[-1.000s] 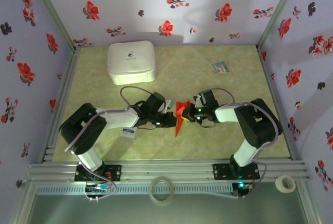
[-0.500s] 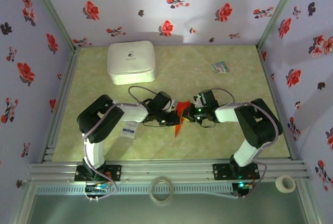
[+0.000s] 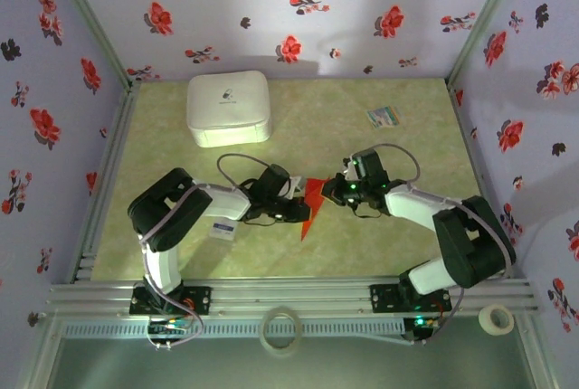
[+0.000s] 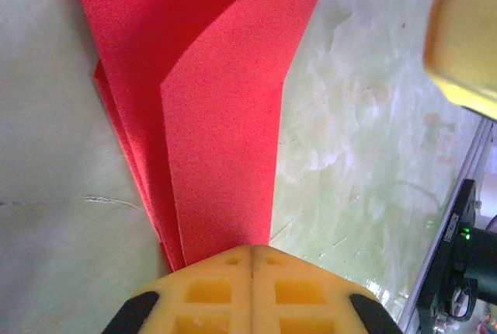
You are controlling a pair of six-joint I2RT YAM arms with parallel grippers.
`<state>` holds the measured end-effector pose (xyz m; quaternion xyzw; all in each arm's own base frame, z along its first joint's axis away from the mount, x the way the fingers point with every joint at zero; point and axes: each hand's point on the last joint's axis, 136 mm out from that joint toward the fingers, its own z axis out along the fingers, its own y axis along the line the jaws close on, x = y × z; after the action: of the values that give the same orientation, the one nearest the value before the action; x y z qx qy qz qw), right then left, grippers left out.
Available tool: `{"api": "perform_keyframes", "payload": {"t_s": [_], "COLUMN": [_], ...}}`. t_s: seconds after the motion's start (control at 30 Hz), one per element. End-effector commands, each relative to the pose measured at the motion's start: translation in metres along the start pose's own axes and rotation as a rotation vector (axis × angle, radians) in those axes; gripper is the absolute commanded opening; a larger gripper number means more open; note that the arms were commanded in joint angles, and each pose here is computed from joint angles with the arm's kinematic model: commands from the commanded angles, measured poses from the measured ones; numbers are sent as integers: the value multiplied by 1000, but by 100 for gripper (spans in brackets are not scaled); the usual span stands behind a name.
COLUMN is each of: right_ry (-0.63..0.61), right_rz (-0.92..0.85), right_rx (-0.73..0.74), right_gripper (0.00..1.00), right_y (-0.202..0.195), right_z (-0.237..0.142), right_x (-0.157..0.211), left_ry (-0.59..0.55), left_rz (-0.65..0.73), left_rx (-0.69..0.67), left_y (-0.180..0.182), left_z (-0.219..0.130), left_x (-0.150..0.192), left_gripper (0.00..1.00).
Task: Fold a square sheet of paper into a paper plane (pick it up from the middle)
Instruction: Fold the wing for the fifth time at the center of the table.
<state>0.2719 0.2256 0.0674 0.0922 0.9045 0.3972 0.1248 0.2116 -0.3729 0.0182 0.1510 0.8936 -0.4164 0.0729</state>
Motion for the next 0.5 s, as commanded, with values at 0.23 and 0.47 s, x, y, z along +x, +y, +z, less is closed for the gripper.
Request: {"api": "perform_keyframes", "payload": {"t_s": [0.23, 0.47], "right_ry": [81, 90], "right_rz": [-83, -83], "right_rx": [30, 29], "right_gripper": [6, 6], "right_y": [-1, -2], "right_z": [18, 33], "right_x": [21, 15], "left_ry": [249, 244], "left_rz": [-109, -114], "left_rx": [-133, -136], "left_y": [50, 50], "left_z": [-2, -1], "left_x": [75, 74], "left_gripper": [0, 0]}}
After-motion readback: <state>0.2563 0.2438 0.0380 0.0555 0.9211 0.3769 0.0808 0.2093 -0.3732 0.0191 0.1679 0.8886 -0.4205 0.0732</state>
